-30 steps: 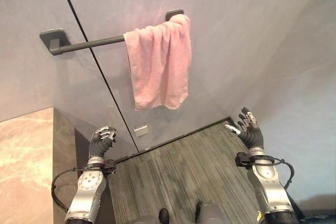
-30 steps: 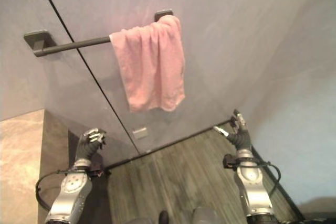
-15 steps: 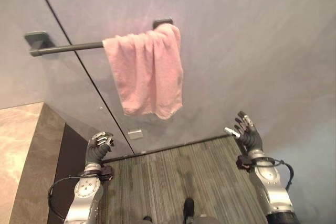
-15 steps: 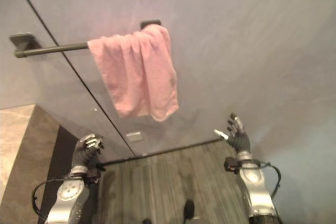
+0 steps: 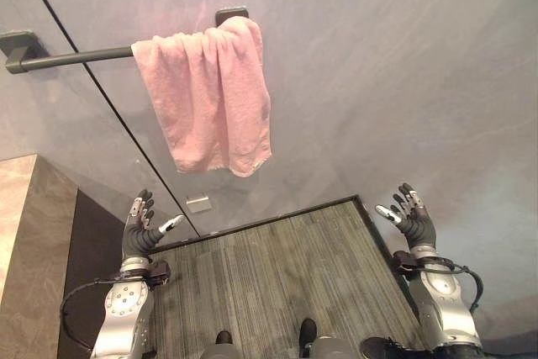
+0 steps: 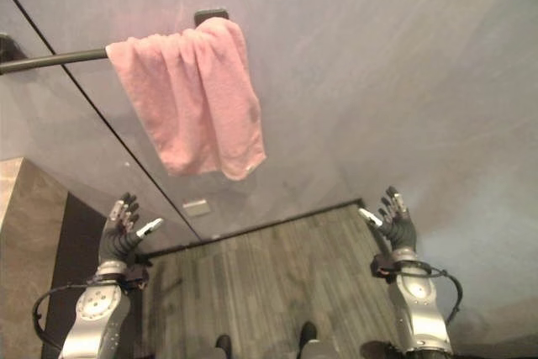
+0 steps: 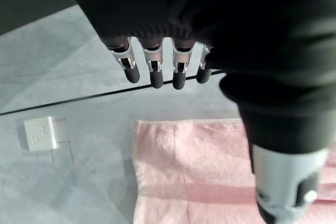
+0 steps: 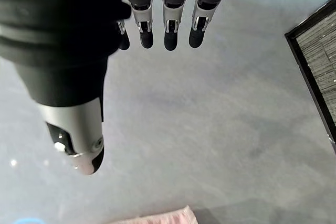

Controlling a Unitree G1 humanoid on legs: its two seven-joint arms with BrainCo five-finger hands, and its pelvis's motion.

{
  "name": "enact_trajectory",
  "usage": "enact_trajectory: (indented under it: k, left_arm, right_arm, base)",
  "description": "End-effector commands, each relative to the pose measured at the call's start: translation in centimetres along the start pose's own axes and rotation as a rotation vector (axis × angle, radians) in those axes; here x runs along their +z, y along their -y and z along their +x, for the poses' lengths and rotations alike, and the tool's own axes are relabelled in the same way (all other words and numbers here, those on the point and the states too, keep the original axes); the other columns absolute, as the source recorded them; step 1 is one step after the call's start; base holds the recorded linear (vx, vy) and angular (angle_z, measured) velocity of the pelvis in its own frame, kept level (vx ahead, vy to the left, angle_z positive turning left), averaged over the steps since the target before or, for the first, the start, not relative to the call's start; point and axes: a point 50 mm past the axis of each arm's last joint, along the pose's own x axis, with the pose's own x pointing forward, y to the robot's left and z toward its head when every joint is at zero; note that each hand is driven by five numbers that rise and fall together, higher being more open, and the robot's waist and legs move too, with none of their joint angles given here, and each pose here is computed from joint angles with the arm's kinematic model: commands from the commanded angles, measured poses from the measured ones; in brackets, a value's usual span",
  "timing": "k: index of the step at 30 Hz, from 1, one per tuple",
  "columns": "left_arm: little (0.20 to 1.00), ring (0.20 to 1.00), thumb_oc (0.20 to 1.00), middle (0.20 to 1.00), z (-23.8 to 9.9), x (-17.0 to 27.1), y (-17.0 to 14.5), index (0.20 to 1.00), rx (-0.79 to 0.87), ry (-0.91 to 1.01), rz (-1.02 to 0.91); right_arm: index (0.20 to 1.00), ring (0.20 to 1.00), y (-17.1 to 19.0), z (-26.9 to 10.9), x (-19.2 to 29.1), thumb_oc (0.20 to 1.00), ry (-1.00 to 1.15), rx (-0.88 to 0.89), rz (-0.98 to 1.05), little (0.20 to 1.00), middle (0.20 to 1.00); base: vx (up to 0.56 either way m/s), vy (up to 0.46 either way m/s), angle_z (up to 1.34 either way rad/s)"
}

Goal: Put brush and paste in cup on sink, flatten towel.

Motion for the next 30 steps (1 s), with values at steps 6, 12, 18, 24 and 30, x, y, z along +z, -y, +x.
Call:
enact_trajectory:
  k: [6,12,18,24,30]
  left_arm:
    - [1.0,1.0,1.0,1.0,1.6,2.7,-2.8,1.0,0.087,0.14,0.121]
    - [1.0,1.0,1.0,1.0,2.4,3.8,-3.5,1.0,0.132,0.181,0.126]
    - [1.0,1.0,1.0,1.0,2.7,3.6,-3.5,1.0,0.152,0.171,0.112]
    - [1.0,1.0,1.0,1.0,3.5,5.0,-3.1,1.0,0.116,0.219,0.168]
    - [1.0,1.0,1.0,1.0,3.5,5.0,-3.3,1.0,0.127,0.225,0.167]
  right_arm:
    - [1.0,1.0,-1.6,0.7,2.6,1.0,0.128,0.086,0.007,1.0,1.0]
    - [1.0,1.0,-2.7,1.3,4.2,1.0,0.183,0.15,-0.007,1.0,1.0]
    - [1.0,1.0,-2.2,1.8,4.6,1.0,0.194,0.104,0.001,1.0,1.0]
    - [1.0,1.0,-2.7,1.5,4.0,1.0,0.18,0.094,0.011,1.0,1.0]
    - [1.0,1.0,-3.1,1.3,3.1,1.0,0.141,0.131,0.018,1.0,1.0]
  base:
    - [0.05,-0.093,0.05]
    - [0.02,-0.079,0.27]
    - [0.1,0.181,0.1]
    - [0.07,0.306,-0.34]
    - [0.13,-0.007,-0.13]
